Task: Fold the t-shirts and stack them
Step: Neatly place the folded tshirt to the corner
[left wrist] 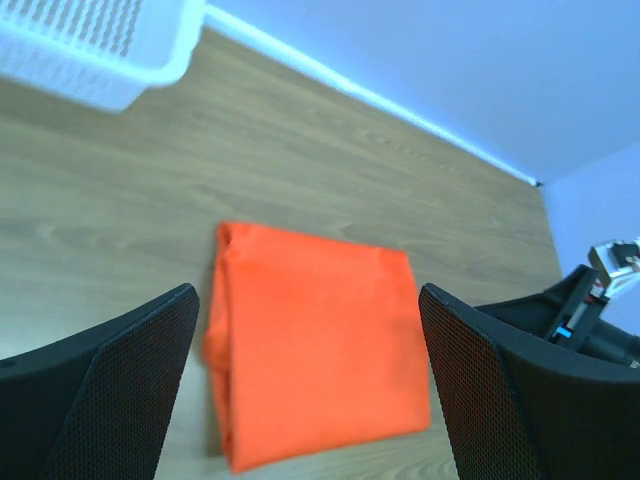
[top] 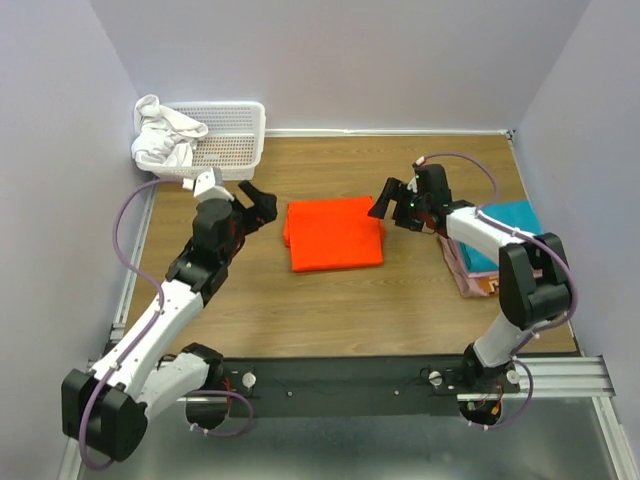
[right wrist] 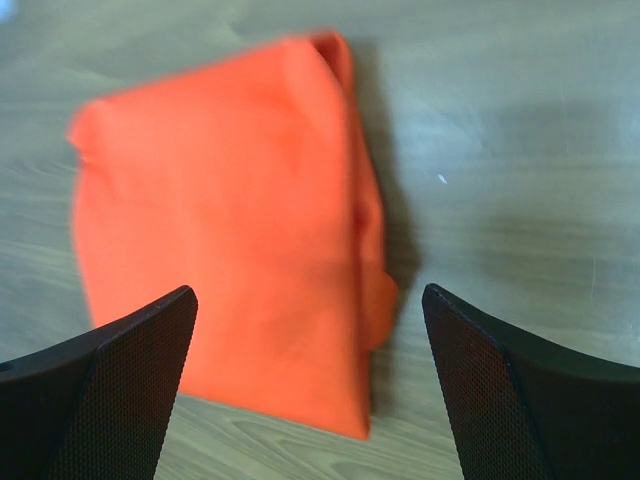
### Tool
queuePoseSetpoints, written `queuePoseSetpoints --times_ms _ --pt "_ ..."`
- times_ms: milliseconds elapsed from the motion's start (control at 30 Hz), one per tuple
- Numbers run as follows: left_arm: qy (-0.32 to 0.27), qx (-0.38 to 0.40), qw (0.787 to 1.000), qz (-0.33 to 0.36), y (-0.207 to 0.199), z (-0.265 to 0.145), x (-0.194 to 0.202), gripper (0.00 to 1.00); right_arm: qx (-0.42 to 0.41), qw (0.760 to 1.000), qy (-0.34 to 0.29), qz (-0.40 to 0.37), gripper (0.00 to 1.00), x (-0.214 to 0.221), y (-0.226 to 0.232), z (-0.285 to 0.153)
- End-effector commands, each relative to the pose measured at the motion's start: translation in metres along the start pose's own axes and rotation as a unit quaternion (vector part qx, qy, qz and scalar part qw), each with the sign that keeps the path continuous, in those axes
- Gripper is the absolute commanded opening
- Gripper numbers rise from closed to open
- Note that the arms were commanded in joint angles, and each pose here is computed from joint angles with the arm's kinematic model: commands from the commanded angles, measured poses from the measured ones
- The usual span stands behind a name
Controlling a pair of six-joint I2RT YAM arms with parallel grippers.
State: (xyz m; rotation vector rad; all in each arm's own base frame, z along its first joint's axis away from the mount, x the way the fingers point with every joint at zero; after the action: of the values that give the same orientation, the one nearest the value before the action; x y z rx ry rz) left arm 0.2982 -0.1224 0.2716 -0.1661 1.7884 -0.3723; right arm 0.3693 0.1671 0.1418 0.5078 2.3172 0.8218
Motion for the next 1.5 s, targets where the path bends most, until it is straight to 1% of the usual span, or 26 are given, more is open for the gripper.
queuePoseSetpoints --times_ms 0,33,100,133,300,333,433,533,700,767,800,833,933,967,1033,1100,1133,1200,1233,1300,1333,1400,1433,1467 --pt "0.048 -0.047 0.997 -0.024 0.029 -0.020 0.046 0.98 0.049 0.998 0.044 0.010 1.00 0.021 -0.025 0.013" --pt "0.058 -0.045 0.997 -0.023 0.033 -0.024 0.058 0.98 0.060 0.997 0.040 0.006 1.00 0.020 -0.027 0.015" --pt "0.060 -0.036 0.997 -0.030 0.034 -0.032 0.061 0.98 0.066 0.996 0.052 0.001 1.00 0.025 -0.030 0.021" --pt "0.070 -0.036 0.996 -0.029 0.037 -0.036 0.069 0.98 0.064 0.996 0.055 -0.006 0.99 0.026 -0.027 0.024" --pt "0.093 -0.056 0.994 -0.022 0.047 -0.041 0.085 0.98 0.076 0.994 0.073 -0.020 0.96 0.035 -0.028 0.039" --pt "0.099 -0.059 0.993 -0.018 0.048 -0.042 0.087 0.98 0.085 0.993 0.078 -0.023 0.95 0.038 -0.033 0.045" --pt "0.108 -0.062 0.992 -0.012 0.050 -0.042 0.090 0.98 0.094 0.991 0.089 -0.029 0.86 0.044 -0.035 0.054" --pt "0.106 -0.065 0.992 -0.009 0.051 -0.043 0.089 0.98 0.106 0.989 0.094 -0.044 0.82 0.051 -0.034 0.059" --pt "0.104 -0.070 0.992 -0.007 0.052 -0.042 0.088 0.98 0.116 0.985 0.106 -0.078 0.63 0.069 -0.026 0.064" --pt "0.099 -0.069 0.993 -0.008 0.051 -0.042 0.086 0.98 0.135 0.982 0.099 -0.091 0.59 0.072 -0.027 0.066" --pt "0.099 -0.070 0.993 -0.008 0.052 -0.042 0.087 0.98 0.146 0.979 0.106 -0.100 0.57 0.079 -0.029 0.067" --pt "0.098 -0.069 0.993 -0.008 0.051 -0.041 0.086 0.98 0.161 0.976 0.095 -0.110 0.52 0.079 -0.030 0.068" --pt "0.101 -0.073 0.992 -0.005 0.052 -0.041 0.087 0.98 0.187 0.967 0.105 -0.133 0.43 0.095 -0.035 0.073" --pt "0.100 -0.072 0.992 -0.006 0.052 -0.041 0.086 0.98 0.195 0.965 0.101 -0.145 0.38 0.099 -0.033 0.074" --pt "0.102 -0.074 0.992 -0.005 0.053 -0.041 0.087 0.98 0.209 0.960 0.105 -0.155 0.33 0.108 -0.037 0.078" --pt "0.103 -0.076 0.992 -0.003 0.053 -0.041 0.087 0.98 0.213 0.955 0.107 -0.174 0.22 0.118 -0.036 0.078" --pt "0.103 -0.076 0.992 -0.003 0.053 -0.041 0.087 0.98 0.218 0.952 0.105 -0.189 0.14 0.123 -0.035 0.079" --pt "0.102 -0.076 0.992 -0.003 0.053 -0.041 0.086 0.98 0.220 0.948 0.101 -0.208 0.03 0.124 -0.034 0.076" --pt "0.101 -0.077 0.992 -0.002 0.053 -0.041 0.086 0.98 0.223 0.945 0.084 -0.225 0.00 0.117 -0.030 0.070" --pt "0.100 -0.077 0.992 -0.002 0.053 -0.042 0.085 0.98 0.237 0.939 0.066 -0.239 0.00 0.111 -0.033 0.059" --pt "0.100 -0.077 0.992 -0.003 0.053 -0.042 0.085 0.98 0.255 0.932 0.039 -0.254 0.00 0.101 -0.034 0.052" --pt "0.097 -0.077 0.992 -0.003 0.054 -0.043 0.085 0.98 0.273 0.923 0.014 -0.271 0.00 0.087 -0.033 0.030" --pt "0.096 -0.076 0.992 -0.003 0.054 -0.043 0.085 0.98 0.295 0.911 -0.010 -0.289 0.00 0.076 -0.035 0.020" --pt "0.095 -0.077 0.993 -0.004 0.054 -0.043 0.085 0.98 0.309 0.903 -0.018 -0.299 0.01 0.070 -0.035 0.005"
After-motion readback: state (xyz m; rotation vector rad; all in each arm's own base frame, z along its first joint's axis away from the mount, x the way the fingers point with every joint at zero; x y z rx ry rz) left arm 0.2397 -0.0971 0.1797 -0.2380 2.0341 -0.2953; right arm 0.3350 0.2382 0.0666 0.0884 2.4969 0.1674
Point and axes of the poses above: each gripper's point midway between its finger pads, its own z axis out along the fingers, its own y axis along the line the jaws close on, x = y × z, the point moved 5 cm from there along -z, back along the fingers, and after that the axes turned 15 degrees about z, right-handed, at the moved point
